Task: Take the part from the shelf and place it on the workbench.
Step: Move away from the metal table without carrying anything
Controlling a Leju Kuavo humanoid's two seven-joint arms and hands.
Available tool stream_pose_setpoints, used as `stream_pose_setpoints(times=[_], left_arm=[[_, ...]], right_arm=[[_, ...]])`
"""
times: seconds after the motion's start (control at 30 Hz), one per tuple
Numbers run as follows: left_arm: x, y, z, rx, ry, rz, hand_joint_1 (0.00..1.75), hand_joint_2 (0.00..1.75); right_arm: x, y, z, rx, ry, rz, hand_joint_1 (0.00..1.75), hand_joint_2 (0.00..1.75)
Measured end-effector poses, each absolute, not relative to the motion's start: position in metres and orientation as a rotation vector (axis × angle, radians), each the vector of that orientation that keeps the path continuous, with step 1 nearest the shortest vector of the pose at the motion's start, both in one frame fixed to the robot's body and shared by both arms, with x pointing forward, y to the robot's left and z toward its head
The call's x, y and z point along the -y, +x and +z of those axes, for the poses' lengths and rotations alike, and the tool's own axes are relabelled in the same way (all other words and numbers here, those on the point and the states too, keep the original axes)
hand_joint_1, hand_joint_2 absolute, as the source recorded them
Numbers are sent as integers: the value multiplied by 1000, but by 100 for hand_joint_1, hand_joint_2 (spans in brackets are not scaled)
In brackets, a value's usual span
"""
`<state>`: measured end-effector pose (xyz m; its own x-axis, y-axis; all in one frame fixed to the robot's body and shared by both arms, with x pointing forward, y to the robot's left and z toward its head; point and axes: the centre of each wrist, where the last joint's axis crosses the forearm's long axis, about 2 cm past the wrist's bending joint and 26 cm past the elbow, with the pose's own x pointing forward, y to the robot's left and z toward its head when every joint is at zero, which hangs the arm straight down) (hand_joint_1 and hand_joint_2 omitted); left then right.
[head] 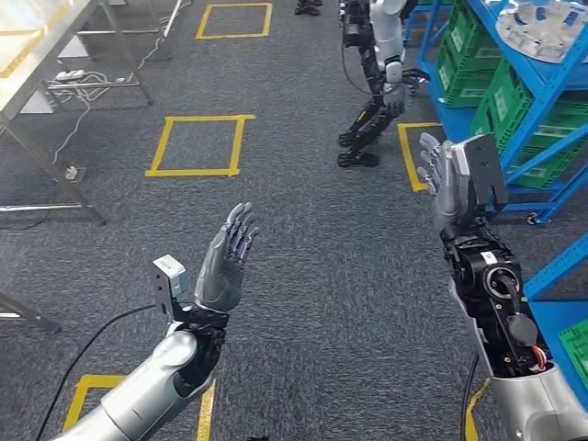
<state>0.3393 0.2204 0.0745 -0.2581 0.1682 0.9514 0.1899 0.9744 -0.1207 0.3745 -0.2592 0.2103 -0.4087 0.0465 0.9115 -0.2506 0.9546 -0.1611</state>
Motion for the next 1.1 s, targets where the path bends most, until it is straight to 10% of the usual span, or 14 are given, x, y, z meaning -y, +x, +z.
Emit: stream_pose_setpoints(times=[1.1], left_arm=[[-213,346,84,1878,-281,-35,0,0]], right_arm=[[263,369,206,1959,137,302,0,0]])
